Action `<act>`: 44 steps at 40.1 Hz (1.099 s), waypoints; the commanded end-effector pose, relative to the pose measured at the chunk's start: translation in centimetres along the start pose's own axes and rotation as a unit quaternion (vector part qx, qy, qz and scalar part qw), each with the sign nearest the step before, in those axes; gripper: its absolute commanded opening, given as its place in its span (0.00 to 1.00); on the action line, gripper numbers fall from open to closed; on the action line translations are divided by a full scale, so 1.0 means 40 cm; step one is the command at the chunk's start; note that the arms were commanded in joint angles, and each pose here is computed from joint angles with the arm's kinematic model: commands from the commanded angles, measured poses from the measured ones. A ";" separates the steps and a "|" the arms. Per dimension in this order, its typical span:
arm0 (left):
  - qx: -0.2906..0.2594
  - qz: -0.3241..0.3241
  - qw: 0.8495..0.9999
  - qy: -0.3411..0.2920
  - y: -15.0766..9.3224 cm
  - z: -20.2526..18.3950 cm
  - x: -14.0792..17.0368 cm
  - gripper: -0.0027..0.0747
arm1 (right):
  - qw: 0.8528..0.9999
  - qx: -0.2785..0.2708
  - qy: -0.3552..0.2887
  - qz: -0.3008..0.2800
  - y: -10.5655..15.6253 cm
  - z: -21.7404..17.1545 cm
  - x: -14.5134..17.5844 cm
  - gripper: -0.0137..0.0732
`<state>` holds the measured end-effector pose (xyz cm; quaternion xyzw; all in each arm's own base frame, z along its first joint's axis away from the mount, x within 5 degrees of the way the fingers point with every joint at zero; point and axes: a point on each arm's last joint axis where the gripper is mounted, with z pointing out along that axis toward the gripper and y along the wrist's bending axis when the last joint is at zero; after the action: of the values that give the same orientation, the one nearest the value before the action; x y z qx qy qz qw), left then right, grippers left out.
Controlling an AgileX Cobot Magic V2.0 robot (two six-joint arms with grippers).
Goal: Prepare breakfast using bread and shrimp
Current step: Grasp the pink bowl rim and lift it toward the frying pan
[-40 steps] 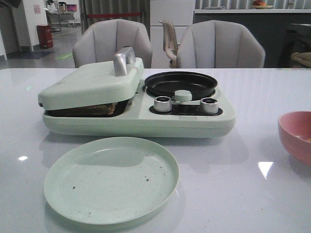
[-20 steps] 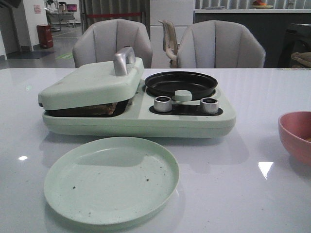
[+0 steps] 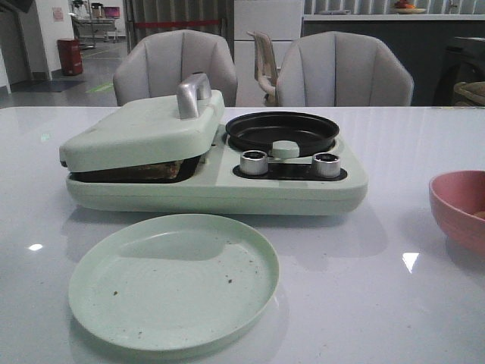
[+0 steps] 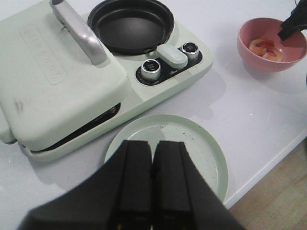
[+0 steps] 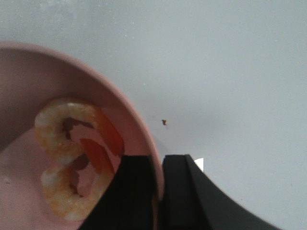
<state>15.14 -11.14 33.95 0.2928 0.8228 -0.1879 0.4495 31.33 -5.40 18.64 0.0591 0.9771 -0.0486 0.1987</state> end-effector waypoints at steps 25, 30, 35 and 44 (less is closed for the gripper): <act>-0.003 -0.009 0.998 -0.058 -0.002 -0.022 -0.038 0.16 | 0.949 0.062 -0.235 -0.199 0.204 -0.365 -0.290 0.21; -0.003 -0.009 0.998 -0.058 -0.002 -0.022 -0.038 0.16 | 0.919 0.126 -0.270 -0.257 0.294 -0.424 -0.323 0.21; -0.003 -0.009 0.998 -0.058 -0.002 -0.022 -0.038 0.16 | 0.883 0.202 -0.306 -0.293 0.387 -0.460 -0.345 0.21; -0.003 -0.009 0.998 -0.058 -0.002 -0.022 -0.038 0.16 | 0.800 0.322 -0.385 -0.328 0.531 -0.475 -0.359 0.21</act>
<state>15.14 -11.15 33.95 0.2926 0.8228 -0.1882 0.4494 40.89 15.53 35.97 -0.2425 0.7840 -0.3769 0.4295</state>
